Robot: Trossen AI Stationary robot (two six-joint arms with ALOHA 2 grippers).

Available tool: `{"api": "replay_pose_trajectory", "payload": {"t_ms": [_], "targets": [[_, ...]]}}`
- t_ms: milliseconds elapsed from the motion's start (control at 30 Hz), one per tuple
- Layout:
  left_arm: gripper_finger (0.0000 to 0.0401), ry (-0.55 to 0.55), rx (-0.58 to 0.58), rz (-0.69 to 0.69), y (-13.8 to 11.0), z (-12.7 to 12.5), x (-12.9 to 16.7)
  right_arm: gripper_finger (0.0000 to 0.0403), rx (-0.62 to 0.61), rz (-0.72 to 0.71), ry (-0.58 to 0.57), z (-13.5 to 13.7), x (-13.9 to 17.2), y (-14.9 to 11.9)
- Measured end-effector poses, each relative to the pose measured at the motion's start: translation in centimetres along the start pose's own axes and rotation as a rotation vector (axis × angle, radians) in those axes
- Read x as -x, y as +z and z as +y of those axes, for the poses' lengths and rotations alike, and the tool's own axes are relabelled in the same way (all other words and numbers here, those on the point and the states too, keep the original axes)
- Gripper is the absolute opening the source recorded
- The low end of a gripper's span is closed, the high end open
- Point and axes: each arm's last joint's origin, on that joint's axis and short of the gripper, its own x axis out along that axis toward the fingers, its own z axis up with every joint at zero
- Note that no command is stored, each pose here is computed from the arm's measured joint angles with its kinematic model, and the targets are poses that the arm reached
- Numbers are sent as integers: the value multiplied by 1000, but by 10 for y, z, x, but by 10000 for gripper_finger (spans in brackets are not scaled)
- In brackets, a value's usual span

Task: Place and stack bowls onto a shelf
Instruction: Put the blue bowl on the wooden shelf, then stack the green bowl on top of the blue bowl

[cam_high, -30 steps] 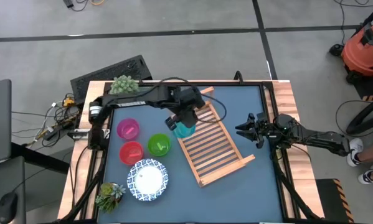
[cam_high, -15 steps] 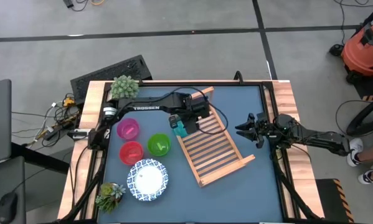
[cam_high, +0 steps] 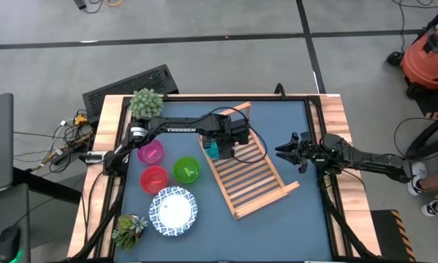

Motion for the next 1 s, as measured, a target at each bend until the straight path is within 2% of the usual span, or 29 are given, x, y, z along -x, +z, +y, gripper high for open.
{"api": "replay_pose_trajectory", "payload": {"t_ms": [167,367,600,767,933,1000], "targets": [[4,21,24,46,-1,3,-2,171,-18,12,-5,-1,-1,-1],[28,55,100,9,-1,5,-1,171,-19,17,-8,-1,-1,-1],[92,59,117,-2,0,6,0,171,-20,17,-7,-1,-1,-1],[147,86,168,19,10,9,6,171,-20,17,-7,-1,-1,-1],[196,160,259,52,23,12,34,171,-13,17,-7,-1,-1,-1],[211,190,328,62,29,11,51,171,-13,17,-7,-1,-1,-1]]}}
